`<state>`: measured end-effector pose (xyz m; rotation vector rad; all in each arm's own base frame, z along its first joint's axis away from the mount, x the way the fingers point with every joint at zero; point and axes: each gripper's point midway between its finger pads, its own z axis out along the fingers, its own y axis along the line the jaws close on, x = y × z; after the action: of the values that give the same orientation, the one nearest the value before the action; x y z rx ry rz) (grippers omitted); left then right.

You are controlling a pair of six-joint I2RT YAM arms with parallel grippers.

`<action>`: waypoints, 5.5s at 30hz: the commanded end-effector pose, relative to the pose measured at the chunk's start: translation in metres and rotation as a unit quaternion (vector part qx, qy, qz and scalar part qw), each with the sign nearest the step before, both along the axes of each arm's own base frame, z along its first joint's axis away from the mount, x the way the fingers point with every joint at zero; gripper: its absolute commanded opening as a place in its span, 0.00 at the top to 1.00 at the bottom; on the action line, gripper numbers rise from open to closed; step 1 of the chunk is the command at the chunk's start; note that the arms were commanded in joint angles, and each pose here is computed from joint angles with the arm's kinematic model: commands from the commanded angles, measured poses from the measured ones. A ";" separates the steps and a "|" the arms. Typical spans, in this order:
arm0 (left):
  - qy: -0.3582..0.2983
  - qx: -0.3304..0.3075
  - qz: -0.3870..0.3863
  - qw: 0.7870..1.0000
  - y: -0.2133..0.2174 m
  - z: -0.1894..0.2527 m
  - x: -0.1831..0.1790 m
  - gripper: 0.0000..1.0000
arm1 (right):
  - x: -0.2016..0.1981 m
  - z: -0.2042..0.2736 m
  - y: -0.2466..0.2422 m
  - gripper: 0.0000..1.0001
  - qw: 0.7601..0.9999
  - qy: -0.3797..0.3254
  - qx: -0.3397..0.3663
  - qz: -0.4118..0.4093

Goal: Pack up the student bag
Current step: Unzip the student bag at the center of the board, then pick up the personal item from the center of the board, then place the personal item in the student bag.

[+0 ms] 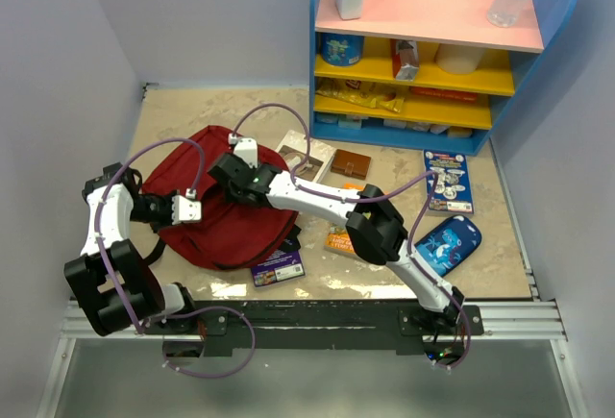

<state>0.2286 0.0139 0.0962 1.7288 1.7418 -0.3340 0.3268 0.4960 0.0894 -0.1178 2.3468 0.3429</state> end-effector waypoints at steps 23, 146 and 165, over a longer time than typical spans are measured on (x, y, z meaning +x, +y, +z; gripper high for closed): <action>-0.031 -0.131 -0.022 0.991 -0.067 0.027 0.068 0.44 | -0.013 -0.022 -0.008 0.69 0.998 -0.004 0.060 0.014; -0.118 -0.107 0.163 0.974 -0.061 0.077 0.120 1.00 | 0.028 0.133 -0.276 1.00 0.930 -0.110 0.317 -0.151; -0.120 -0.108 0.168 0.972 -0.061 0.083 0.121 1.00 | -0.034 0.169 -0.065 1.00 0.888 -0.028 0.455 0.068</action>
<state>0.3407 -0.0378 0.1430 1.2547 1.8229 -0.1628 0.2851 0.3948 0.2050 0.1835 2.0591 1.2432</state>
